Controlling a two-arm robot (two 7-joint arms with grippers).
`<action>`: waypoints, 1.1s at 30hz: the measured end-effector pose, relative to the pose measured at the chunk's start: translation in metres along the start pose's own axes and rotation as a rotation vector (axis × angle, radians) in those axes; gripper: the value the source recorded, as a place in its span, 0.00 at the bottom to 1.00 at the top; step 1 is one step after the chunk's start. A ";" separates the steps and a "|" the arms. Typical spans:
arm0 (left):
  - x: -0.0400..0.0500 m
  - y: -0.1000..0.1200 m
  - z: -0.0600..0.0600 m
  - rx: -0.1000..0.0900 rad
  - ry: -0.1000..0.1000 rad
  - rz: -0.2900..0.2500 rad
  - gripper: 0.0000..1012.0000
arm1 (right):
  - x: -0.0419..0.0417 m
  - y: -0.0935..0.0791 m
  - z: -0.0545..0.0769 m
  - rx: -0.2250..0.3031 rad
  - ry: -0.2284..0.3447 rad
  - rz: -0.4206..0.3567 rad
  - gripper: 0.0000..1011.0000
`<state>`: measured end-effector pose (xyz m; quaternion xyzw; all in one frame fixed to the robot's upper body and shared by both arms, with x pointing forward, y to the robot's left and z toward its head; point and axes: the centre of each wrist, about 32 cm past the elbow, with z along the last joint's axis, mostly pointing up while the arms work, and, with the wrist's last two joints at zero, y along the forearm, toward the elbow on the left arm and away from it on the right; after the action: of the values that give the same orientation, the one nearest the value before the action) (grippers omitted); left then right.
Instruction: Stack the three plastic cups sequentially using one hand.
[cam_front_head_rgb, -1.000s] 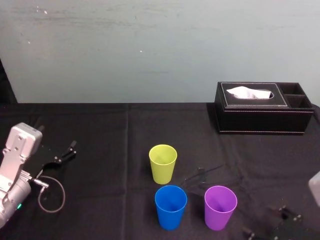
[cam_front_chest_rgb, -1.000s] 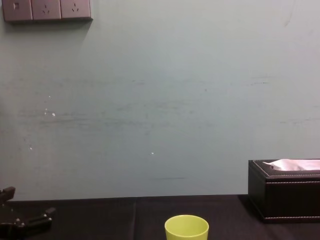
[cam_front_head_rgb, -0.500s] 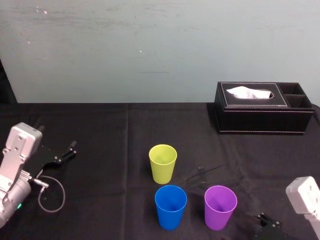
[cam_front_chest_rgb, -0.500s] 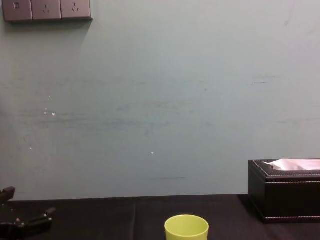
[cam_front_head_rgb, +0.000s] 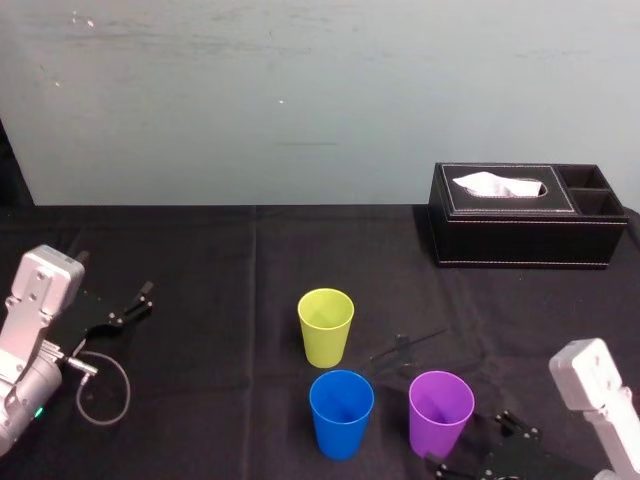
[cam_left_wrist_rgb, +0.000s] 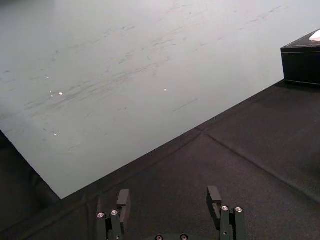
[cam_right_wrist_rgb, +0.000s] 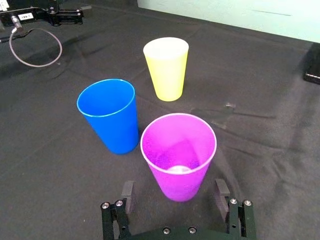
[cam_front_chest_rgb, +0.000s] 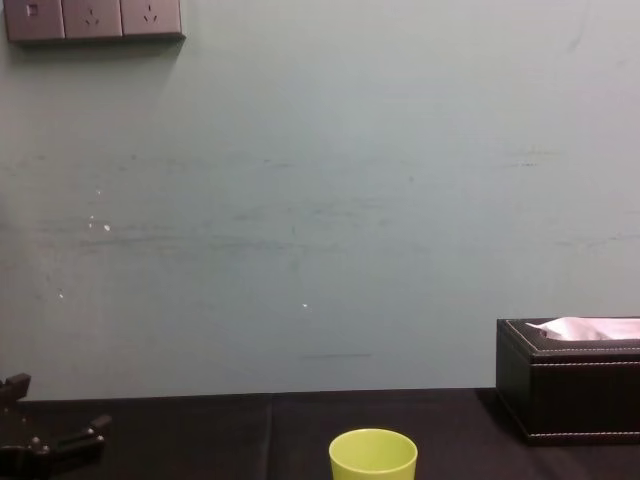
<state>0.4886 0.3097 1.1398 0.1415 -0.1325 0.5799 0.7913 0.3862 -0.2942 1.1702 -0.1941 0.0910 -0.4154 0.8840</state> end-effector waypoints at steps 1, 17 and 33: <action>0.0000 0.000 0.000 0.000 0.000 0.000 0.99 | 0.0000 0.001 0.000 0.000 -0.001 0.000 0.99; 0.0000 0.000 0.000 0.000 0.000 0.000 0.99 | 0.0005 0.020 0.000 0.001 -0.009 0.004 0.99; 0.0000 0.000 0.000 0.000 0.000 0.000 0.99 | 0.0013 0.029 0.003 0.017 -0.014 0.004 0.99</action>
<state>0.4886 0.3097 1.1398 0.1415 -0.1325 0.5800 0.7913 0.4085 -0.2774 1.1603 -0.1893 0.0815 -0.4128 0.8872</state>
